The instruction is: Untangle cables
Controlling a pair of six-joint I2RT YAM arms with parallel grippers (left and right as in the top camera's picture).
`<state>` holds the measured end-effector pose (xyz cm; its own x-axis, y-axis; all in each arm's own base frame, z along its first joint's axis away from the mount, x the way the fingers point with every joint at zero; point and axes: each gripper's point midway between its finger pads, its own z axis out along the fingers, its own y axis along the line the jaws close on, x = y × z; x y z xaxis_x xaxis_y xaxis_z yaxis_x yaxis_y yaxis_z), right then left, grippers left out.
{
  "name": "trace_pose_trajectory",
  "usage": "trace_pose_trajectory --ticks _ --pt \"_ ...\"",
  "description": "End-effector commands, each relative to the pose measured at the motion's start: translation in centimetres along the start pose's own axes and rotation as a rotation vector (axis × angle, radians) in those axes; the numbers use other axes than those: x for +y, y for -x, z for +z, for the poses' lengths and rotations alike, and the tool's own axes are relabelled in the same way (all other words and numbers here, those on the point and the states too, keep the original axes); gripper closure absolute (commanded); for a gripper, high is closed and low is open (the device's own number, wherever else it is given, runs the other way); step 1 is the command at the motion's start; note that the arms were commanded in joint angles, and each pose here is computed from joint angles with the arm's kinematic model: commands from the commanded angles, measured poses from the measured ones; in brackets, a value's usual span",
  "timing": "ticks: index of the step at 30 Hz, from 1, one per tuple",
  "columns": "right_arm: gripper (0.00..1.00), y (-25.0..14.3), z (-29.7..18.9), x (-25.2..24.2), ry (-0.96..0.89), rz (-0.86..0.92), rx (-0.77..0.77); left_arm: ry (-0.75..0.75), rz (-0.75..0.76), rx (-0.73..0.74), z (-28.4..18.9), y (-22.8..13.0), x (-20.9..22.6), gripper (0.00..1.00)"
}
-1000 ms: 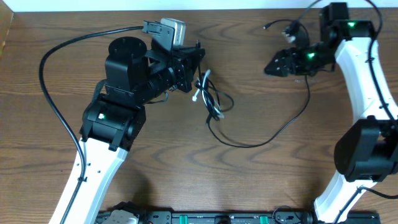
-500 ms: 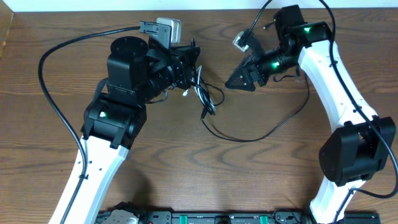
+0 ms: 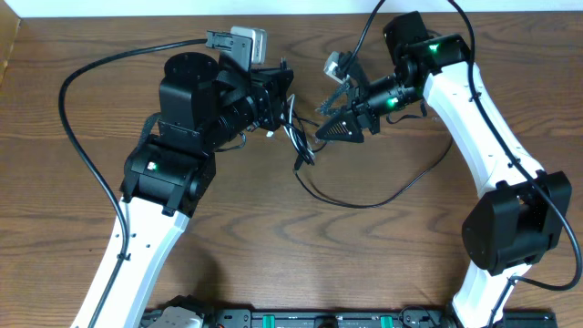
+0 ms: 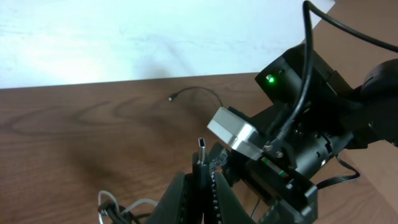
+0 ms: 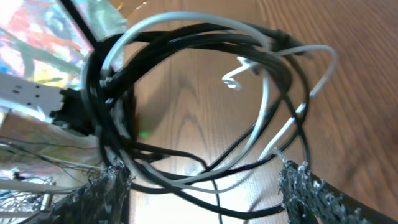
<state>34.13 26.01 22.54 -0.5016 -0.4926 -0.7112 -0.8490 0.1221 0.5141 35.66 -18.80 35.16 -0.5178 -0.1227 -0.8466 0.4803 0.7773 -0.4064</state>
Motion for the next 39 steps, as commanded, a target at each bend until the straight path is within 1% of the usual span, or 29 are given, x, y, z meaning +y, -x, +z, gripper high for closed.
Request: trace_pose_trajectory --ticks 1,6,9,10,12,14,15,16,17,18,19,21,22,23,25,26,28,30,31,32,35,36,37,38,39 --pt "0.24 1.7 -0.3 2.9 0.077 -0.119 -0.065 0.011 -0.017 -0.001 -0.1 0.2 0.2 0.93" --pt "0.25 2.4 0.2 4.3 0.140 -0.158 -0.103 0.011 -0.027 0.002 -0.1 0.2 0.2 0.93" --pt "0.29 2.4 1.7 5.3 0.161 -0.199 -0.076 0.011 -0.029 0.002 -0.1 0.2 0.2 0.93" --pt "0.33 2.4 2.2 5.4 0.159 -0.217 -0.062 0.011 -0.029 0.002 -0.1 0.2 0.2 0.93" --pt "0.46 2.4 3.4 5.6 0.147 -0.248 -0.030 0.009 -0.030 0.005 -0.1 0.1 0.2 0.93" --pt "0.55 2.6 4.1 5.5 0.132 -0.241 -0.015 0.011 -0.031 0.010 -0.1 0.0 0.2 0.93" --pt "0.66 2.7 4.3 5.1 0.110 -0.217 -0.007 0.013 -0.034 0.017 -0.1 -0.2 0.3 0.93" --pt "0.72 2.8 4.4 4.8 0.094 -0.199 -0.002 0.015 -0.037 0.024 -0.1 -0.4 0.4 0.93" --pt "0.82 2.8 4.4 4.1 0.061 -0.160 0.010 0.019 -0.040 0.033 -0.1 -0.6 0.4 0.93" --pt "0.88 2.8 4.5 3.7 0.041 -0.137 0.018 0.021 -0.042 0.039 -0.1 -0.8 0.5 0.93" --pt "0.99 2.6 4.4 3.0 -0.002 -0.084 0.034 0.031 -0.047 0.052 -0.1 -1.1 0.7 0.93" --pt "0.99 2.5 4.3 1.9 -0.054 -0.015 0.047 0.067 -0.056 0.069 -0.2 -1.6 1.4 0.93" --pt "0.99 2.3 3.9 0.6 -0.124 0.080 0.056 0.133 -0.067 0.090 -0.3 -2.3 2.5 0.93" --pt "0.99 1.9 3.2 -1.3 -0.224 0.225 0.060 0.255 -0.085 0.147 -0.8 -4.0 4.8 0.93" --pt "0.99 1.7 2.8 -1.9 -0.257 0.273 0.061 0.319 -0.093 0.203 -0.9 -5.5 6.0 0.93" --pt "0.99 1.5 2.8 -1.9 -0.255 0.275 0.064 0.340 -0.067 0.262 -0.9 -6.9 6.7 0.93" --pt "0.99 1.2 3.0 -1.2 -0.222 0.223 0.086 0.344 -0.027 0.317 -0.6 -8.0 7.1 0.92" --pt "0.99 0.1 3.3 0.5 -0.143 0.127 0.131 0.344 0.014 0.371 0.0 -9.1 7.8 0.83" --pt "0.99 -0.3 3.3 1.0 -0.123 0.107 0.148 0.351 0.008 0.380 0.1 -9.3 8.2 0.83" --pt "0.99 -1.0 3.2 1.4 -0.107 0.080 0.173 0.351 -0.002 0.387 0.2 -9.4 8.7 0.78" --pt "0.99 -2.5 2.8 2.5 -0.061 -0.004 0.230 0.311 -0.033 0.391 0.3 -9.2 9.8 0.73" --pt "0.99 -3.0 2.6 2.8 -0.042 -0.038 0.247 0.290 -0.048 0.391 0.2 -9.1 10.3 0.69" --pt "0.99 -3.8 2.3 3.5 -0.008 -0.096 0.274 0.233 -0.068 0.387 0.0 -8.9 10.8 0.64" --pt "0.99 -4.1 2.1 3.8 0.007 -0.117 0.283 0.188 -0.072 0.385 -0.1 -8.7 11.0 0.61" --pt "0.99 -4.7 1.9 4.4 0.039 -0.164 0.302 0.115 -0.071 0.380 -0.1 -8.5 10.8 0.57"
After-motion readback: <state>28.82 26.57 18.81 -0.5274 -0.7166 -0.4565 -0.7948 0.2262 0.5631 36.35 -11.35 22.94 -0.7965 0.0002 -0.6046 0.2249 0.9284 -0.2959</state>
